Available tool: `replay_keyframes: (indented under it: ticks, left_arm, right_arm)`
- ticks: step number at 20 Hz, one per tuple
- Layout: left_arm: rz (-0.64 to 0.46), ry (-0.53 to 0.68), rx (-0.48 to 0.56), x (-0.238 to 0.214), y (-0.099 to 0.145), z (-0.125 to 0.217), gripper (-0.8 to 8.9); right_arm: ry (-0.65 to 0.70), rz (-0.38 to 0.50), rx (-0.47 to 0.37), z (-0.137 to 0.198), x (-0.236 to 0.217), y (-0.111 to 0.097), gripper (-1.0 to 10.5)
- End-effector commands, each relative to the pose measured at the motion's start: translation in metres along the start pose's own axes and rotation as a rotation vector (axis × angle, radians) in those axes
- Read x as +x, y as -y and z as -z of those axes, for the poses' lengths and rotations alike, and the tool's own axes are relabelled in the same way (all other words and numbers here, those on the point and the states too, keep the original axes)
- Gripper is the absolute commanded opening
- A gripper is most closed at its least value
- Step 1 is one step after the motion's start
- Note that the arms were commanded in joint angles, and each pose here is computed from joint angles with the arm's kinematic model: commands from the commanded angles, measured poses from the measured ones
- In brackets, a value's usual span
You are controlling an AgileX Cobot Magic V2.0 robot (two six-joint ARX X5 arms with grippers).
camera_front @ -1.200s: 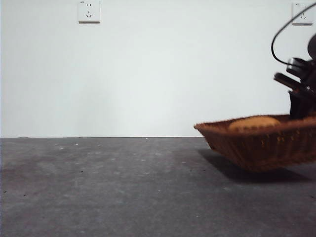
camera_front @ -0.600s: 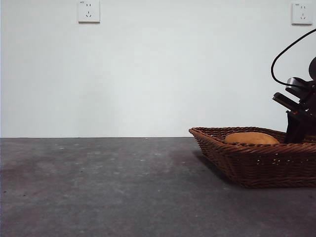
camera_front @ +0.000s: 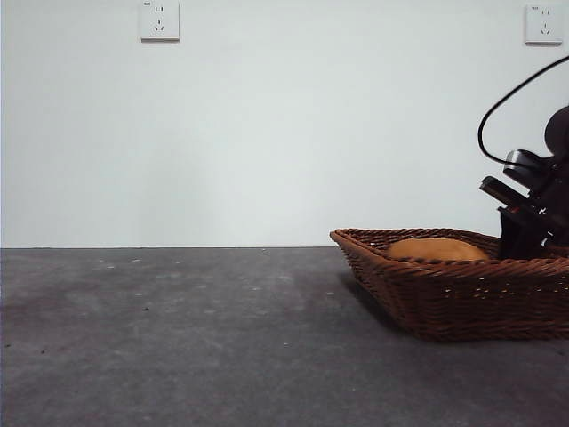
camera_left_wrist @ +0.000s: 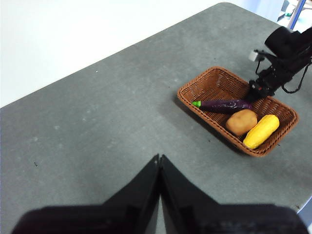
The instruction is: Help me put the vegetables on the table into the basket
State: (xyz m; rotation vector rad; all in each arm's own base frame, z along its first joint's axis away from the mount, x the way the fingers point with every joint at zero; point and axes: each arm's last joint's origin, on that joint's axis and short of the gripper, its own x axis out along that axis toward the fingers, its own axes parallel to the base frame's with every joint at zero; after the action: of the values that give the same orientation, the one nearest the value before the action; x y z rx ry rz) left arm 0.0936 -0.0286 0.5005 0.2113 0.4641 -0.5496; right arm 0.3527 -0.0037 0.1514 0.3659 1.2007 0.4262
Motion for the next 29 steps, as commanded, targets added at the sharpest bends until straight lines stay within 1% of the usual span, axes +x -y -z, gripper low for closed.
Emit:
replay_keyframes:
  ticks: [1, 3, 4, 6, 8, 9, 11, 12, 14, 18, 20, 22, 25, 29]
  left_arm:
    - [-0.001, -0.001, -0.008, 0.001, 0.0, 0.0, -0.08]
    - [0.003, -0.003, -0.008, 0.002, -0.001, 0.0, -0.08]
    - [0.004, -0.003, -0.008, 0.002, -0.001, 0.0, -0.08]
    - [0.004, -0.003, -0.008, 0.002, -0.001, 0.0, -0.08]
    - [0.007, -0.005, -0.008, 0.003, -0.001, -0.001, -0.08]
    - [0.008, -0.008, -0.01, 0.004, -0.001, -0.001, -0.08]
    - [0.011, -0.021, -0.014, 0.009, -0.003, -0.002, -0.08]
    - [0.012, -0.023, -0.015, 0.01, -0.004, -0.003, -0.08]
    - [0.013, -0.028, -0.017, 0.012, -0.004, -0.003, -0.08]
    - [0.015, -0.03, -0.017, 0.013, -0.005, -0.003, -0.08]
    - [0.018, -0.03, -0.015, 0.013, -0.004, -0.003, -0.08]
    - [0.031, -0.029, -0.01, 0.013, -0.003, -0.004, -0.08]
    - [0.046, -0.028, -0.003, 0.014, -0.001, -0.004, -0.08]
    - [0.046, -0.03, -0.006, 0.014, -0.001, -0.004, -0.04]
  right_arm:
    - [0.006, 0.055, -0.013, 0.004, -0.007, -0.007, 2.0]
    - [0.119, 0.125, -0.048, -0.003, -0.033, -0.017, 2.0]
    - [0.192, 0.141, -0.058, -0.006, -0.052, -0.023, 2.0]
    - [0.314, 0.149, -0.077, -0.012, -0.097, -0.037, 1.9]
    - [0.374, 0.142, -0.127, -0.005, -0.139, -0.061, 1.9]
    - [0.376, 0.131, -0.152, 0.0, -0.156, -0.073, 1.9]
    - [0.31, 0.041, -0.19, 0.022, -0.188, -0.098, 1.8]
    - [0.27, 0.011, -0.216, 0.034, -0.199, -0.108, 1.2]
    - [0.223, 0.002, -0.257, 0.054, -0.214, -0.121, 0.6]
    - [0.174, 0.003, -0.285, 0.085, -0.231, -0.133, 0.5]
    - [0.155, 0.006, -0.303, 0.095, -0.235, -0.137, -0.2]
    - [0.149, 0.006, -0.312, 0.099, -0.238, -0.138, -0.1]
    - [0.133, 0.003, -0.303, 0.101, -0.237, -0.138, -0.1]
    - [0.134, 0.003, -0.3, 0.101, -0.237, -0.138, 0.0]
